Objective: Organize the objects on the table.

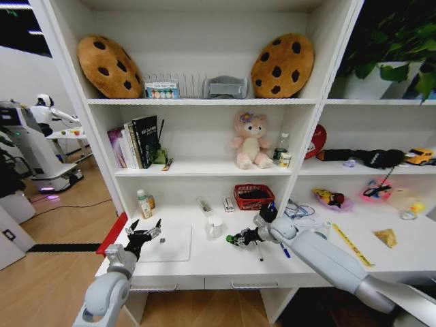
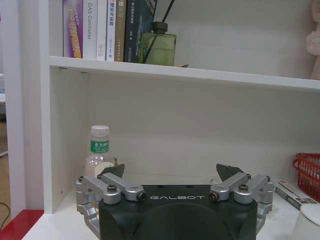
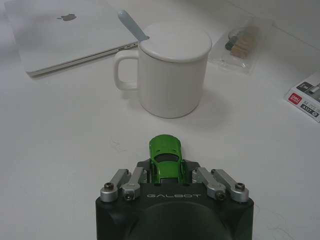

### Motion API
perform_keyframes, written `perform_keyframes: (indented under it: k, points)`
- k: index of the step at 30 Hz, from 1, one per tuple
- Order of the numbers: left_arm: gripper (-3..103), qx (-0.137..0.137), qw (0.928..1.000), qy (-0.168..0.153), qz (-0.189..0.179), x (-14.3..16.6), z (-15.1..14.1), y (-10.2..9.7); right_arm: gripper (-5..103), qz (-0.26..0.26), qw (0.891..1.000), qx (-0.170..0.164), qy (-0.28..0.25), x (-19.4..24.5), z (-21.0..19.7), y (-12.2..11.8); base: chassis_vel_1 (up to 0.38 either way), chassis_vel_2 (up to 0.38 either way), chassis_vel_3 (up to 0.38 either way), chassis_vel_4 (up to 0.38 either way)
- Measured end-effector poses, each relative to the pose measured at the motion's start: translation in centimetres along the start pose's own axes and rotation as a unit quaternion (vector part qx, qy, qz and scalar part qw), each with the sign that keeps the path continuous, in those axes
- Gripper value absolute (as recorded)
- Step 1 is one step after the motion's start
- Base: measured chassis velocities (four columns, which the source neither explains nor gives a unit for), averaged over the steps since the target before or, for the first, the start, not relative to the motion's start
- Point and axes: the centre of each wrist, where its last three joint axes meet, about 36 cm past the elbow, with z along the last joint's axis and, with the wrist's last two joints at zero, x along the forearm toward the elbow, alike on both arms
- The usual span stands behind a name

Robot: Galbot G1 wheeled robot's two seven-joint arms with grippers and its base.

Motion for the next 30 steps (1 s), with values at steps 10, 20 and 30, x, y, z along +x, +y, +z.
perform_keyframes:
  k: [10, 20, 30]
  points:
    - [100, 0.000, 1.0000, 0.000, 0.000, 0.0, 0.0, 0.0, 33, 0.005, 0.999, -0.019, -0.039, 2.7, -1.5, 2.0, 0.000, 0.000, 0.000, 0.000]
    - [100, 0.000, 1.0000, 0.000, 0.000, 0.0, 0.0, 0.0, 33, 0.026, 0.996, 0.014, -0.086, 9.0, -4.1, 6.4, 0.000, 0.000, 0.000, 0.000]
    - [100, 0.000, 1.0000, 0.000, 0.000, 0.0, 0.0, 0.0, 33, 0.052, 0.990, 0.029, -0.129, 13.3, -6.9, 8.0, 0.000, 0.000, 0.000, 0.000]
